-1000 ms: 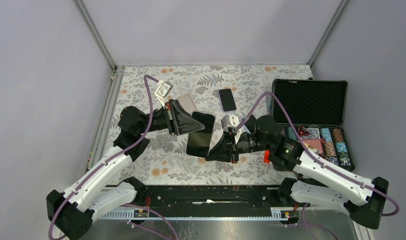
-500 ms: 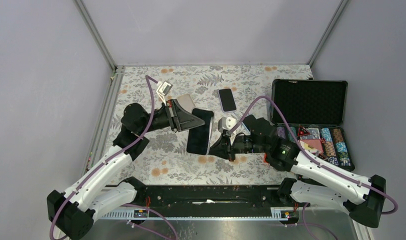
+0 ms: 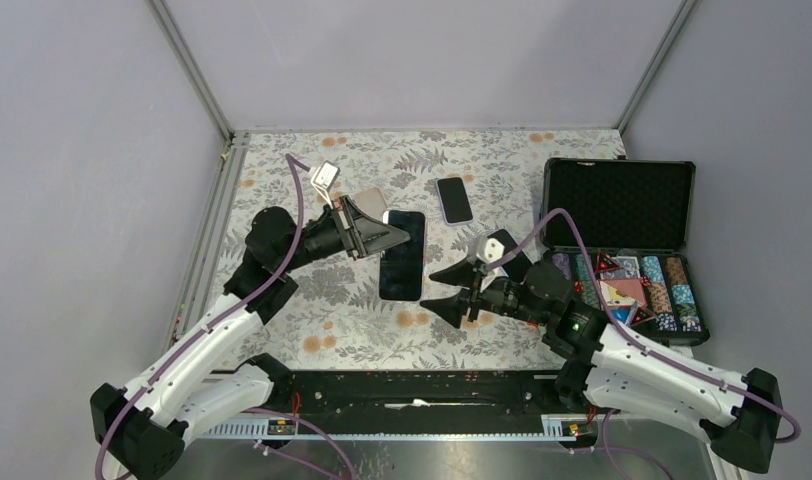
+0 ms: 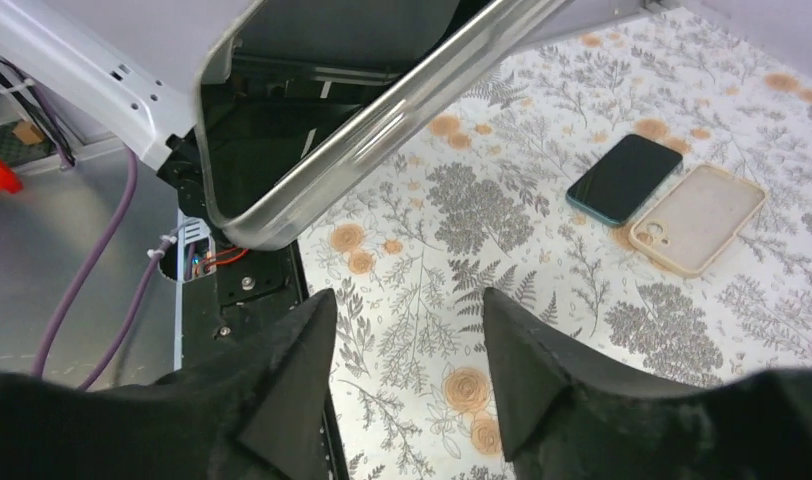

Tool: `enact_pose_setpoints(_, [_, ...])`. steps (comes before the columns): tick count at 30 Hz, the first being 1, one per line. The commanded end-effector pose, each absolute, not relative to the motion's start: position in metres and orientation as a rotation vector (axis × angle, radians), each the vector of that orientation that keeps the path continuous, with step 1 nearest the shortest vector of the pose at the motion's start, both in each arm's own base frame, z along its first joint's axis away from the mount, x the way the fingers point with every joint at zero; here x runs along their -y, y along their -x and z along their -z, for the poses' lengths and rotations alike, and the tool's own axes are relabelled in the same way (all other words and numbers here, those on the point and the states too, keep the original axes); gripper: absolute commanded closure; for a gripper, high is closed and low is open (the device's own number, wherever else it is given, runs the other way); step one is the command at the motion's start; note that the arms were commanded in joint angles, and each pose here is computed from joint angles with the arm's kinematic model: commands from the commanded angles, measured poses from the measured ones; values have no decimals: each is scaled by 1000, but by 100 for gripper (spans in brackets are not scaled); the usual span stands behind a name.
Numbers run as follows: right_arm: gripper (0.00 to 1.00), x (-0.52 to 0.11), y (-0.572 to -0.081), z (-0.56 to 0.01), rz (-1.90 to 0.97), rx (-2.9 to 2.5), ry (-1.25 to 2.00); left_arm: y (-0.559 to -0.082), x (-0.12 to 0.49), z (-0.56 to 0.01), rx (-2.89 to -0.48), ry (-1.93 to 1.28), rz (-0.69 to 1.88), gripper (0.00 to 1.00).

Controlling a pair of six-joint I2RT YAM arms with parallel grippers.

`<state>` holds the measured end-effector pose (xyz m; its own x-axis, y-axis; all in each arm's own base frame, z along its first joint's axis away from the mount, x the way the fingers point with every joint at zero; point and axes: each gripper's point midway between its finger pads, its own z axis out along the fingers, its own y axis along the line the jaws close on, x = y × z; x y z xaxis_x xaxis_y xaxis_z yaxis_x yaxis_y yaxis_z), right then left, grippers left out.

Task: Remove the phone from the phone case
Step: Remove the phone case from the phone.

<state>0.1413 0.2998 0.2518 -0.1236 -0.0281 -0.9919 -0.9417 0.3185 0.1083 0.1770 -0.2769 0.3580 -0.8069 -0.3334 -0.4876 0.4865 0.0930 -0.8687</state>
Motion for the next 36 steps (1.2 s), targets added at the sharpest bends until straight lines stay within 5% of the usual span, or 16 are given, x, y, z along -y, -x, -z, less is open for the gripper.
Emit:
enact_pose_setpoints(1, [30, -296, -129, -288, -1163, -1302, 813, -189, 260, -409, -1553, -73, 1712, 100])
enact_pose_setpoints(5, [19, -297, -119, -303, -1290, -1259, 752, -206, 250, -413, -1469, 60, 1683, 100])
enact_pose_setpoints(20, [21, -321, -129, -374, -1672, -1003, 310, -213, 222, -439, -1100, 289, 1894, 100])
enact_pose_setpoints(28, [61, -336, -125, -379, -1701, -970, 319, -208, 219, -439, -1103, 298, 1905, 100])
enact_pose_setpoints(33, [40, -336, -117, -387, -1677, -927, 344, -206, 217, -438, -1100, 307, 1905, 100])
enact_pose_setpoints(36, [39, -337, -123, -387, -1665, -939, 311, -204, 217, -440, -1094, 307, 1916, 100])
